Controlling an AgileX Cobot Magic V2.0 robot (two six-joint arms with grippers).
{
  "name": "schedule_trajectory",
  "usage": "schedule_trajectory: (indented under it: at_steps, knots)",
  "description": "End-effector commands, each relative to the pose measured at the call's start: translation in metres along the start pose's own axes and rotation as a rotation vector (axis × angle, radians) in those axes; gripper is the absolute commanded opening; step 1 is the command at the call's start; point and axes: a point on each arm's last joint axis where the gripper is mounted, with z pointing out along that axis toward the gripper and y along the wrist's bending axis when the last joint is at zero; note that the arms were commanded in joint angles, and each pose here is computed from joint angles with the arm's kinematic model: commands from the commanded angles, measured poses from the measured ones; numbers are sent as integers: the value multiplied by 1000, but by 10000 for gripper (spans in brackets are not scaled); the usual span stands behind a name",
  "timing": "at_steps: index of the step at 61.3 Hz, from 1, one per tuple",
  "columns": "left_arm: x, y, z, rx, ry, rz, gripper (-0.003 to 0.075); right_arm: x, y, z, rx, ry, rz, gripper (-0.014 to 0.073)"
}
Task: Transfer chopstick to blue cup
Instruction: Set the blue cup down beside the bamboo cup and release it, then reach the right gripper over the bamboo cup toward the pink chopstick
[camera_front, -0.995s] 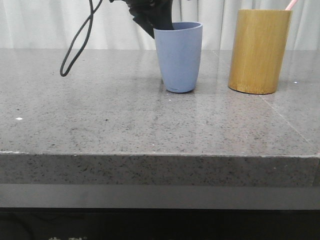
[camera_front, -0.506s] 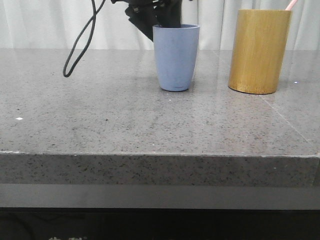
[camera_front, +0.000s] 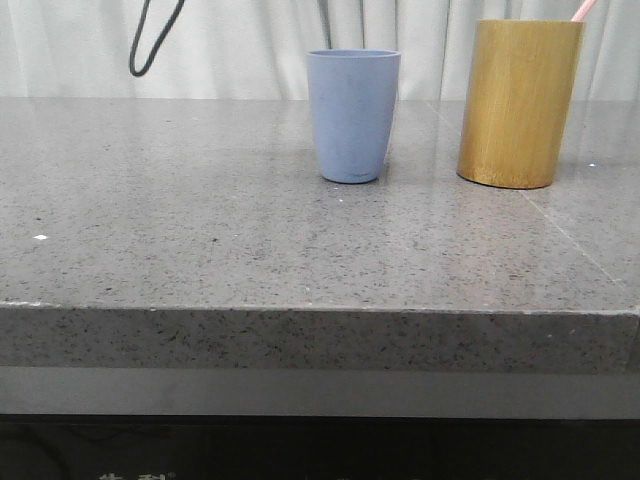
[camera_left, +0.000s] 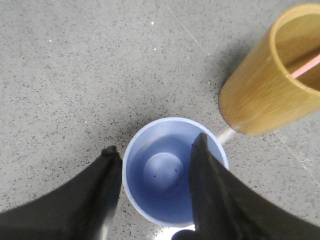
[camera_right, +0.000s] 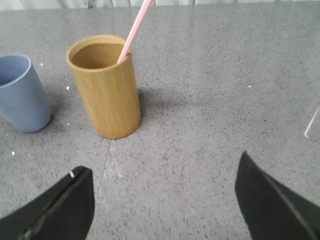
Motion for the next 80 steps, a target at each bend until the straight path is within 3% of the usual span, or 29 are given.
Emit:
schedule_trajectory:
  at_steps: [1,16,27,42,62,76,80]
  knots:
    - [-12,-8,-65,11,-149,-10,314,-27,3,5,-7,-89,31,592]
    - [-2,-12,-117,-5,-198,-6,314,-61,0,34,20,-57,79,592]
    - [28,-8,-145,-92,-209,19,314,-90,-12,60,40,-24,191,591]
    - [93,-13,-175,-112,-251,28,314,-117,-2,102,-121,51,184,591]
    - [184,-20,-195,-100,-220,16,314,-130,-4,164,-203,133,197,591]
    - [206,-22,-204,-101,-232,17,314,-126,-5,181,-221,177,172,590]
    - [206,-23,-206,-101,-238,17,314,-126,-5,183,-223,181,170,554]
